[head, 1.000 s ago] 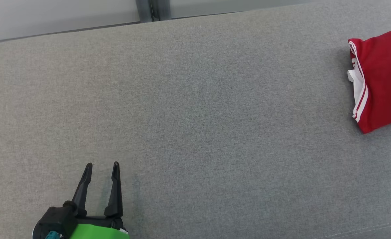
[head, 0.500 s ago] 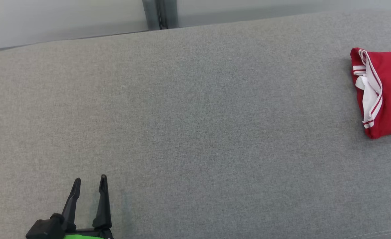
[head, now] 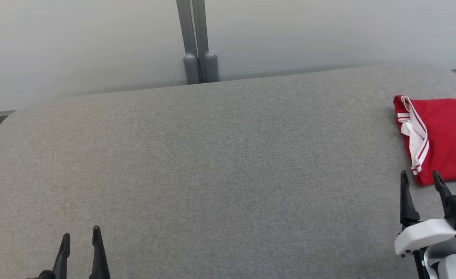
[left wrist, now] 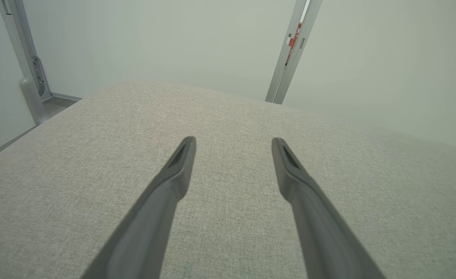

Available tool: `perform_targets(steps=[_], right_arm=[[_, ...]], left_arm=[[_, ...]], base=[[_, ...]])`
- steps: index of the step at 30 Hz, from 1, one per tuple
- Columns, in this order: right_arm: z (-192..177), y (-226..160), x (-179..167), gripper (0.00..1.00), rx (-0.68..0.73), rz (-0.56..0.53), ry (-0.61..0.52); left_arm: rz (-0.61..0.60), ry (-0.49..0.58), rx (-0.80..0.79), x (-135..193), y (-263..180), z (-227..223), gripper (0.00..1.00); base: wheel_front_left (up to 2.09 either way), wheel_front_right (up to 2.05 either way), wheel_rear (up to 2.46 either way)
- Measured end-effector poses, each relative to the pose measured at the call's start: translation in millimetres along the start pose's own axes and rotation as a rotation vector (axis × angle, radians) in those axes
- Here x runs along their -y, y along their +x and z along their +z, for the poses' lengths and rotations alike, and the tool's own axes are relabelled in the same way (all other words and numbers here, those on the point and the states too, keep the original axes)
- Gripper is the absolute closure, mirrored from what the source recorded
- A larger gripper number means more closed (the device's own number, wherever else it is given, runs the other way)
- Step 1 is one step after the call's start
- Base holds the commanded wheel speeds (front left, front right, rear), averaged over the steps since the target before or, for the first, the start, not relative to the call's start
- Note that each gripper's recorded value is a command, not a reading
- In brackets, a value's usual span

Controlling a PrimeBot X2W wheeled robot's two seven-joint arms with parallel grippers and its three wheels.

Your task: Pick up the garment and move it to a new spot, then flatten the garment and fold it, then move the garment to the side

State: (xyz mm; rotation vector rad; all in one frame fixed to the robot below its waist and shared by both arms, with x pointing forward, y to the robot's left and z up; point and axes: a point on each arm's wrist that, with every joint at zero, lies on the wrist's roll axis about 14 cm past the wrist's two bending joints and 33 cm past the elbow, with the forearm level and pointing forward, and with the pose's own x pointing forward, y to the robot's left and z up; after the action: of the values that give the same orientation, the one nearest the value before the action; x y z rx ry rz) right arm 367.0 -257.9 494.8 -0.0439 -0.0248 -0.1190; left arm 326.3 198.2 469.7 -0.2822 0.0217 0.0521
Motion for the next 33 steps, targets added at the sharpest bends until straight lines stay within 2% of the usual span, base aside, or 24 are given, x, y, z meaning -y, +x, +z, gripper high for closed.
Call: perform_targets(steps=[2, 7, 15, 16, 21, 33], right_arm=[[7, -5, -12, 0.0, 0.029, 0.021, 0.012], [-4, -25, -35, 0.0, -0.001, 0.079, 0.023], [0, -30, -52, 0.0, 0.01, 0.125, 0.031], [0, -30, -55, 1.0, 0.011, 0.134, 0.031], [-16, -34, -57, 1.0, -0.046, 0.129, 0.059], [-20, -31, -50, 1.0, -0.086, 0.066, 0.298]], left_arm=[[0.001, 0.0, -0.007, -2, -3, -2, 0.0], [0.018, 0.001, -0.006, -9, -5, -3, 0.0], [0.022, -0.018, -0.007, -10, -4, -4, 0.0], [0.021, -0.018, -0.009, -10, -5, -5, 1.0], [0.041, -0.035, -0.074, -13, -13, -24, 1.0], [0.085, -0.231, -0.084, -17, -6, -23, 1.0]], base=[[0.0, 0.0, 0.0], [0.0, 0.0, 0.0], [0.0, 0.0, 0.0], [0.0, 0.0, 0.0], [0.0, 0.0, 0.0], [0.0, 0.0, 0.0]])
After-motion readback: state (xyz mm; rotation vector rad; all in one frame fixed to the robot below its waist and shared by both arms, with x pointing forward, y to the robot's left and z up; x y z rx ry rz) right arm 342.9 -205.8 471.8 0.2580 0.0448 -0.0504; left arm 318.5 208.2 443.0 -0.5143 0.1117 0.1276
